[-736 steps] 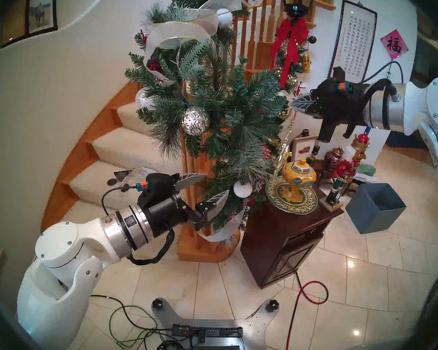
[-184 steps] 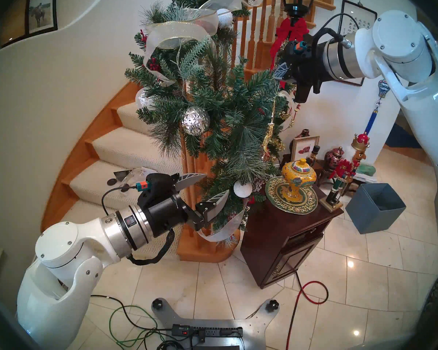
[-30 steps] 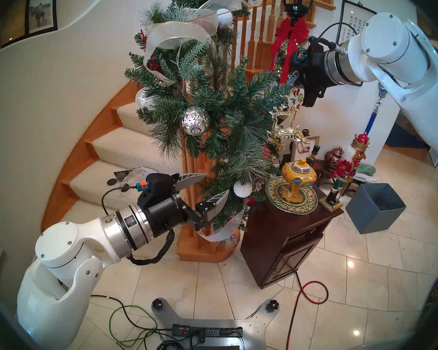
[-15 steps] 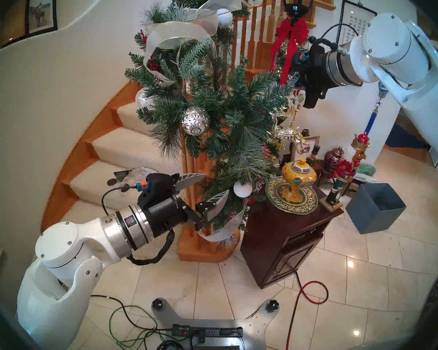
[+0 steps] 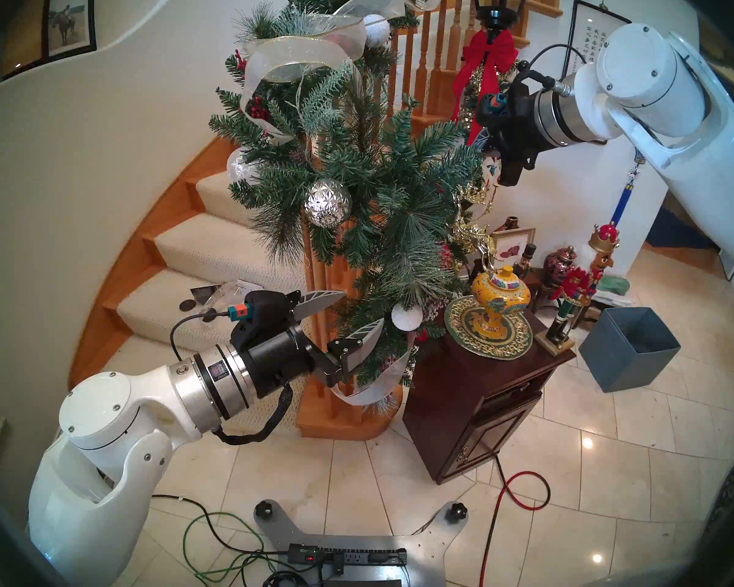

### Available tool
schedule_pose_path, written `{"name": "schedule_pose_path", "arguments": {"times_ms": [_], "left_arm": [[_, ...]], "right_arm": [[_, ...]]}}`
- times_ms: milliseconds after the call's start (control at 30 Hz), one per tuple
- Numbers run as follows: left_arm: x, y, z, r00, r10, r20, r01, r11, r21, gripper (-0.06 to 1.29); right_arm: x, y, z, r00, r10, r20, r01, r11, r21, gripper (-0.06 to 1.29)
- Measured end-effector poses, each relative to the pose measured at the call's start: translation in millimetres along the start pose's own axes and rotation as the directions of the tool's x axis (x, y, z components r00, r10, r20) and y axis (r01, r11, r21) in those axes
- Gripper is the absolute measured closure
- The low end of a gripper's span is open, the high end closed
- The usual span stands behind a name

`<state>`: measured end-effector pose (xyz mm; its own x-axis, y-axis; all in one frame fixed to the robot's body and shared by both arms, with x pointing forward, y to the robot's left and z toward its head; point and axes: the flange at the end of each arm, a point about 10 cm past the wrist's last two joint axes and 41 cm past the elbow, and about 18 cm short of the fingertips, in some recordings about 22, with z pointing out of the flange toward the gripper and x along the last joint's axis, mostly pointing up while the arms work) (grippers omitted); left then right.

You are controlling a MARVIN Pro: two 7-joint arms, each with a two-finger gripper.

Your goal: Hang the ornament onto the Christmas-tree-style decoration

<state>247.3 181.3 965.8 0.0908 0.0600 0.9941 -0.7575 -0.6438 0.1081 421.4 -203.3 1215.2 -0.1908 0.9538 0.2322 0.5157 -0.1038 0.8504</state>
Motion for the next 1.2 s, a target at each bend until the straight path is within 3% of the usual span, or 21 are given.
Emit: {"name": "schedule_pose_path", "arguments": {"times_ms": [267,500,800,1200], "left_arm": [[0.0,0.0,0.0,1.0,0.0,0.0,0.0,1.0,0.0,0.0],[0.0,0.0,0.0,1.0,0.0,0.0,0.0,1.0,0.0,0.0],[0.0,0.0,0.0,1.0,0.0,0.0,0.0,1.0,0.0,0.0],[0.0,0.0,0.0,1.0,0.0,0.0,0.0,1.0,0.0,0.0]], "right_arm": [[13.0,-0.3,3.2,0.997,-0.022,-0.078,0.023,0.999,0.022,1.27],[20.4,-3.8,1.3,0.994,-0.032,-0.108,0.038,0.998,0.047,1.27],[20.0,-10.4,-6.3,0.994,-0.041,-0.102,0.049,0.996,0.078,1.27],[13.4,-11.2,-17.7,0.996,-0.039,-0.08,0.044,0.997,0.071,1.26]]}}
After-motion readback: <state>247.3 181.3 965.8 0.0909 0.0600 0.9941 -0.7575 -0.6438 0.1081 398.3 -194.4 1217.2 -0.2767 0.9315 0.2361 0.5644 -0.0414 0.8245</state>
